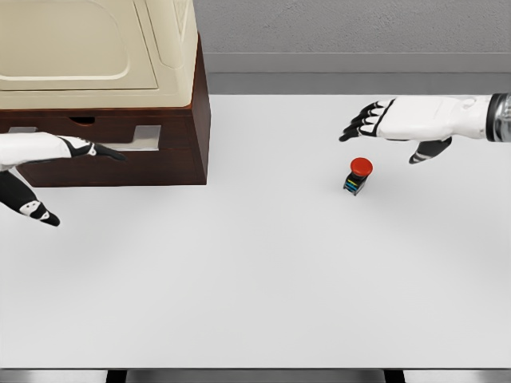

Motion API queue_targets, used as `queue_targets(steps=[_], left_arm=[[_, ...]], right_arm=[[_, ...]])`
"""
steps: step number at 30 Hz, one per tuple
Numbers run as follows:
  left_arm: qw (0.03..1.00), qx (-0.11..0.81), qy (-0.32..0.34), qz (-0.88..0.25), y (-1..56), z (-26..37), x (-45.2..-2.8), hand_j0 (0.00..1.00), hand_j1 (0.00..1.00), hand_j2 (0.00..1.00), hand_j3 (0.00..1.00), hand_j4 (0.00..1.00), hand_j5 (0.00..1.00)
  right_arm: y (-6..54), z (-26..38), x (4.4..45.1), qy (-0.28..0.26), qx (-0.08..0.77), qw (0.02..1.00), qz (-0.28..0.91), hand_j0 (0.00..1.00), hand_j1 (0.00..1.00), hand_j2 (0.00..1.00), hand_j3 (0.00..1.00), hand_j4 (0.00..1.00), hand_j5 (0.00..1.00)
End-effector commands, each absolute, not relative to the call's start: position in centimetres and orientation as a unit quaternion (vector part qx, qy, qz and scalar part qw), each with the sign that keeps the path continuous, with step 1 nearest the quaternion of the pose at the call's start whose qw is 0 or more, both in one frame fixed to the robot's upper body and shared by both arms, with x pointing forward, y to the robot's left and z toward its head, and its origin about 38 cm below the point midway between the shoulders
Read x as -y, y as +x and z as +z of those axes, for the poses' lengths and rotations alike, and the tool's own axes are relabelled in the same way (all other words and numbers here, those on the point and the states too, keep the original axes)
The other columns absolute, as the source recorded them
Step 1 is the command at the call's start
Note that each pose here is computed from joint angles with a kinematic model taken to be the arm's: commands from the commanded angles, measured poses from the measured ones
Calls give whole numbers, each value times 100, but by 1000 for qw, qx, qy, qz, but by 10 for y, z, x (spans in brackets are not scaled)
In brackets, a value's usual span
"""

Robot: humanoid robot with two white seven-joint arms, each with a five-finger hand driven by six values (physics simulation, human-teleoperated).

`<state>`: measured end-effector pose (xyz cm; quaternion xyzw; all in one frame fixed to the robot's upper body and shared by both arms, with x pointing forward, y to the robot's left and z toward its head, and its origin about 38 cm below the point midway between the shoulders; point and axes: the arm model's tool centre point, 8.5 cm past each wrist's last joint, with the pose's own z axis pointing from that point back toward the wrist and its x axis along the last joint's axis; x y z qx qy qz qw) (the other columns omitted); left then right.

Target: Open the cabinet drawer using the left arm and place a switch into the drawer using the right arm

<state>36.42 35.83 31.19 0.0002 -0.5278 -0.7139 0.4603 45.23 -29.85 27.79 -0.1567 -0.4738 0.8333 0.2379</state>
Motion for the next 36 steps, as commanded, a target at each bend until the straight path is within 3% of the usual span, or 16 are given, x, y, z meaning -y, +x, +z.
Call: queue_targets(steps=[1,15,36], left_arm=[[497,513,14,-700,369,310,-365,100,100,100,100,100,100],[531,511,27,-675,394,302,-373,100,100,100,100,100,100],[537,496,26,-682,383,293,-386,100,100,100,100,100,100]], right_arm=[[459,271,300,-155,472,251,831,100,100,100,100,100,100],[475,221,291,-122,433,282,847,100,100,100,100,100,100],[479,208,279,-112,425,281,853,100,100,100,100,100,100]])
